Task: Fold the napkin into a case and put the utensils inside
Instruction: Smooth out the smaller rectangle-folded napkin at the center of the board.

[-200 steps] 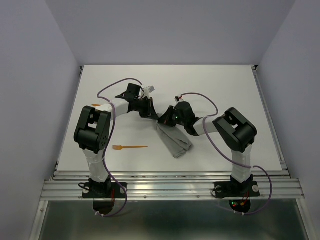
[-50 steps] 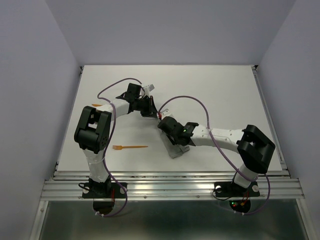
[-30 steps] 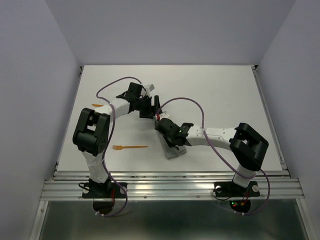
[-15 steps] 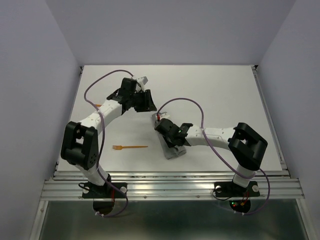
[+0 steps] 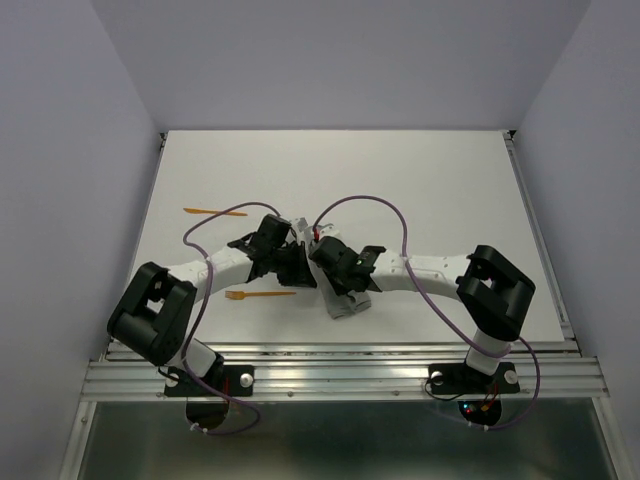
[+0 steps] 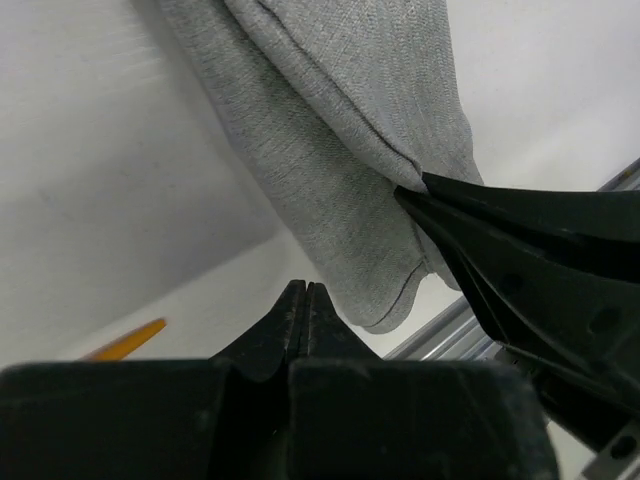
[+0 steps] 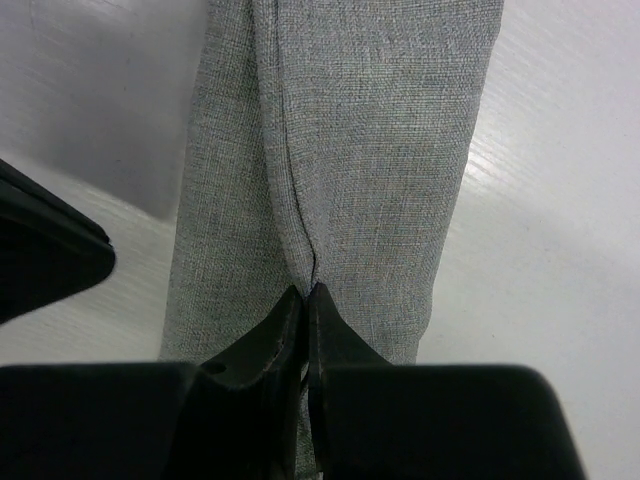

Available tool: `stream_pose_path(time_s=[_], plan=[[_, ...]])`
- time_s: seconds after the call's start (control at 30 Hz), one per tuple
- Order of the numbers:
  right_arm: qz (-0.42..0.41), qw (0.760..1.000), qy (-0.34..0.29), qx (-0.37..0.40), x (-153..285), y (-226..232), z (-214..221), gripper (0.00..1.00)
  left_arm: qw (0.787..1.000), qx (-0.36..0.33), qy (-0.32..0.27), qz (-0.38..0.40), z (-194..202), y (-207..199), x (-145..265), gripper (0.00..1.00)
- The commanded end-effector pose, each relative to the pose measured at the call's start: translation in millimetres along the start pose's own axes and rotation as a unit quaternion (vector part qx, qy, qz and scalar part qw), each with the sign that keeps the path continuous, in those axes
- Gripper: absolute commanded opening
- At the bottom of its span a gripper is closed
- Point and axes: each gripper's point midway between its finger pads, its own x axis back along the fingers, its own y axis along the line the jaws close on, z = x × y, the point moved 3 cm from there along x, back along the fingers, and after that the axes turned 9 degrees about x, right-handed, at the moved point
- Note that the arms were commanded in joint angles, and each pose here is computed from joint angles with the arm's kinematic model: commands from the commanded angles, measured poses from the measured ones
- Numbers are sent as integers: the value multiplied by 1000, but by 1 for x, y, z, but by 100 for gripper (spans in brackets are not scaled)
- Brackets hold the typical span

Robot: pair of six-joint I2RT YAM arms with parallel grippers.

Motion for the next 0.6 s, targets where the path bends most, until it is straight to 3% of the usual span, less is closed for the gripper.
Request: stream_pose_path(time_s=[0.0,0.3,0.57], plan=[[-14,999,-34,-16,6,9,-24,1,999,-1,-12,50,-5,-19,-11,0],[-14,999,-35,-20,7,9,-24,1,998,10,-28,61,-4,-13,-26,0],[-13,999,-28,-21,3,9,-20,1,994,14,-61,88,-43,-27,-17,0]])
